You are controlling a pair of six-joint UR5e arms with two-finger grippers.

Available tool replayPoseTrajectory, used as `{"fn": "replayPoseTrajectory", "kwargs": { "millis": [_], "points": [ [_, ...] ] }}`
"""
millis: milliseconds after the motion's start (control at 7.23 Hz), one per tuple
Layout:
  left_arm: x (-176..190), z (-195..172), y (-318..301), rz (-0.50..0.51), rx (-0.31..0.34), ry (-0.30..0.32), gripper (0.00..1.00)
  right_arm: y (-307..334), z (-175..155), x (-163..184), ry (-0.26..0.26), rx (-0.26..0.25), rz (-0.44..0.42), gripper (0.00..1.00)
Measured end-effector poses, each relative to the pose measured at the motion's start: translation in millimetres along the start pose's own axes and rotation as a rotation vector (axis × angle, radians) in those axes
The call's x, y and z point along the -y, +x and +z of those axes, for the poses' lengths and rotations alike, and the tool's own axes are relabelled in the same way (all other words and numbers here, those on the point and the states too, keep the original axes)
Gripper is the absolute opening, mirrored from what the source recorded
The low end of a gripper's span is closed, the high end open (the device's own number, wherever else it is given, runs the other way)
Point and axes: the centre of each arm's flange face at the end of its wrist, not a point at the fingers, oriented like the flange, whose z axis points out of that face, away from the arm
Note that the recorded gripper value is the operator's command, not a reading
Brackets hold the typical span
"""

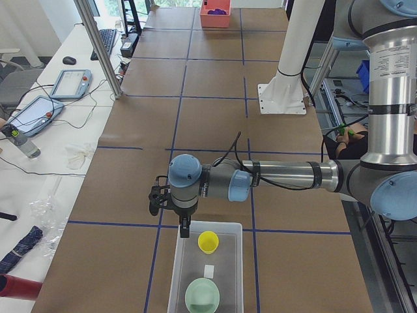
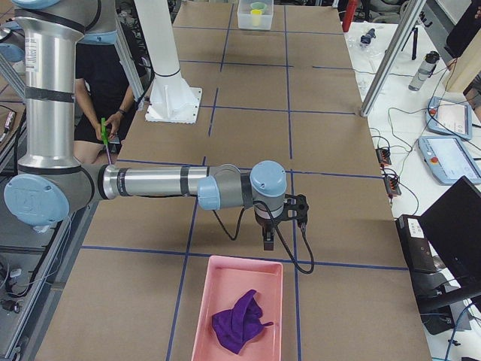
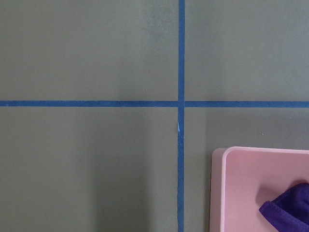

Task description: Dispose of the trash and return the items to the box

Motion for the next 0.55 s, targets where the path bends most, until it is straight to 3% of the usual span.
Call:
{"fn": "replayPoseTrajectory", "kwargs": {
  "millis": [553],
  "points": [
    [1.7,-5.8,-1.7,-0.004,0.000,0.013,1.00,1.3,1.3,1.1,-0.002,-0.003,-0.005,1.00]
  ]
}}
